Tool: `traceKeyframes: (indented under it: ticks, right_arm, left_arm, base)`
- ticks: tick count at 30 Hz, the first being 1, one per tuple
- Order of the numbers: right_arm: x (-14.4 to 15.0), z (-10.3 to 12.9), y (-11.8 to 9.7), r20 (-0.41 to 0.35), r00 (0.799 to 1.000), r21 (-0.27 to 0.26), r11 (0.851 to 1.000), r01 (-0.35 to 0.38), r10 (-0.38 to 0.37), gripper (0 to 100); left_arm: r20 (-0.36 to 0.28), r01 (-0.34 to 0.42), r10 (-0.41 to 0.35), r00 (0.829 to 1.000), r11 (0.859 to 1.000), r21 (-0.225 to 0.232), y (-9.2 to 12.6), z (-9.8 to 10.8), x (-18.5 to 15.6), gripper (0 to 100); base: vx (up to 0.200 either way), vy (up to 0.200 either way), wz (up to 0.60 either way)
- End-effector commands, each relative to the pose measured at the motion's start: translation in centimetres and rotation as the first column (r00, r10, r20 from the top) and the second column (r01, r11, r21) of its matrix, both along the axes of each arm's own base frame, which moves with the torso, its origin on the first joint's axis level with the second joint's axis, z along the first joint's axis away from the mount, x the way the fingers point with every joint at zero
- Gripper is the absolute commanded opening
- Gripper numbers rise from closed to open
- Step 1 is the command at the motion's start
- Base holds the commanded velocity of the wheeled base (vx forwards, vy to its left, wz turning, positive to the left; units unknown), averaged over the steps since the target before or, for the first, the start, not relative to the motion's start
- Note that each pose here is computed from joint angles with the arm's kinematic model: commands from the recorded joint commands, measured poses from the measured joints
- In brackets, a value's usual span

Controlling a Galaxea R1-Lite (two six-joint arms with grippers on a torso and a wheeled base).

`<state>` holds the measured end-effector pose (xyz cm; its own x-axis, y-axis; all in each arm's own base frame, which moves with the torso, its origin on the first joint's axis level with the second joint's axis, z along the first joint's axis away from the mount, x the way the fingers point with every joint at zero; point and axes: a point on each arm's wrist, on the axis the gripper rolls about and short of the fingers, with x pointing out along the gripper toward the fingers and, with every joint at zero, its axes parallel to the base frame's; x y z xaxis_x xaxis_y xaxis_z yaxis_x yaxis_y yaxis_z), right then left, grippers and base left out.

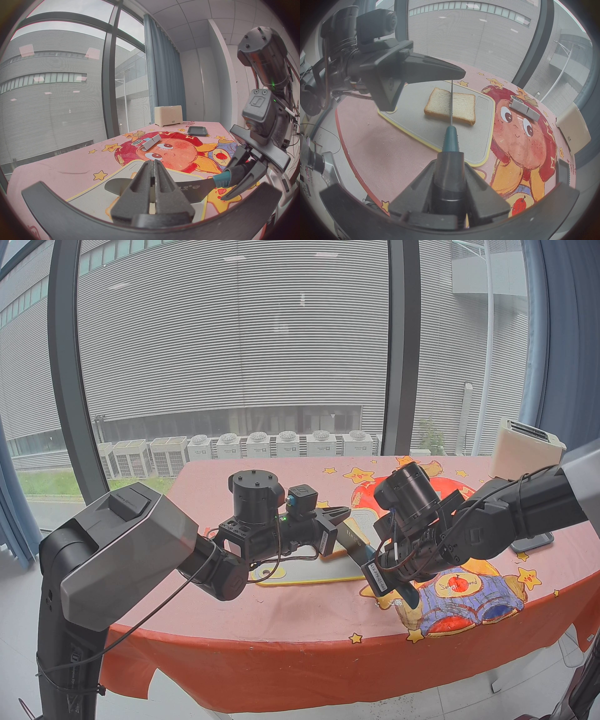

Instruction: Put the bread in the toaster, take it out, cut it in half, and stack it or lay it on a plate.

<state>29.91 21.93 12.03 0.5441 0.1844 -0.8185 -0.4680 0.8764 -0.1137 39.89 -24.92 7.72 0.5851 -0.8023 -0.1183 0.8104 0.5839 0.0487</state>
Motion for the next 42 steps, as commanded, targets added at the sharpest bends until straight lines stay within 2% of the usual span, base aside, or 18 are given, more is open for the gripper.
traceKeyframes:
  ticks: [1, 8, 13, 19, 31, 38, 42]
  right_arm:
    - [0.0, -0.3, 0.2, -0.008, 1.0, -0.006, 1.0, -0.004, 0.004, 0]
    - [0.1, -0.6, 0.2, -0.013, 1.0, -0.01, 1.0, -0.004, 0.004, 0]
    - [0.4, 0.2, 0.2, 0.012, 1.0, 0.007, 1.0, 0.0, 0.0, 0]
    - [0.9, 0.9, 0.0, 0.032, 0.999, 0.02, 1.0, 0.007, -0.008, 0]
    - [0.3, -1.3, -0.2, -0.032, 0.999, -0.023, 1.0, 0.009, -0.01, 0]
    - [1.2, 0.9, 0.2, 0.037, 0.999, 0.026, 1.0, 0.011, -0.012, 0]
    - [1.2, 0.8, 0.0, 0.033, 0.999, 0.023, 1.0, 0.015, -0.015, 0]
  left_arm:
    - [-0.003, -0.003, 0.003, 1.0, 1.0, -0.003, -0.7, -0.9, 0.6, 0]
    - [-0.005, -0.034, 0.034, 0.999, 0.999, -0.003, -0.9, -1.6, 1.3, 0]
    - [-0.047, -0.04, 0.042, 0.998, 0.999, 0.026, -0.5, -2.3, 1.4, 0]
    - [-0.061, -0.053, 0.056, 0.997, 0.998, 0.037, 0.0, -2.5, 1.8, 0]
    - [-0.037, -0.054, 0.055, 0.998, 0.998, 0.02, 0.1, -1.7, 1.8, 0]
    - [-0.055, -0.053, 0.055, 0.997, 0.998, 0.035, 0.1, -2.3, 1.7, 0]
    - [-0.059, -0.055, 0.057, 0.997, 0.998, 0.037, 0.1, -2.4, 1.9, 0]
  base:
    - [0.0, 0.0, 0.0]
    - [0.0, 0.0, 0.0]
    - [0.0, 0.0, 0.0]
    - [0.0, 0.0, 0.0]
    - [0.0, 0.0, 0.0]
    - [0.0, 0.0, 0.0]
    - [0.0, 0.0, 0.0]
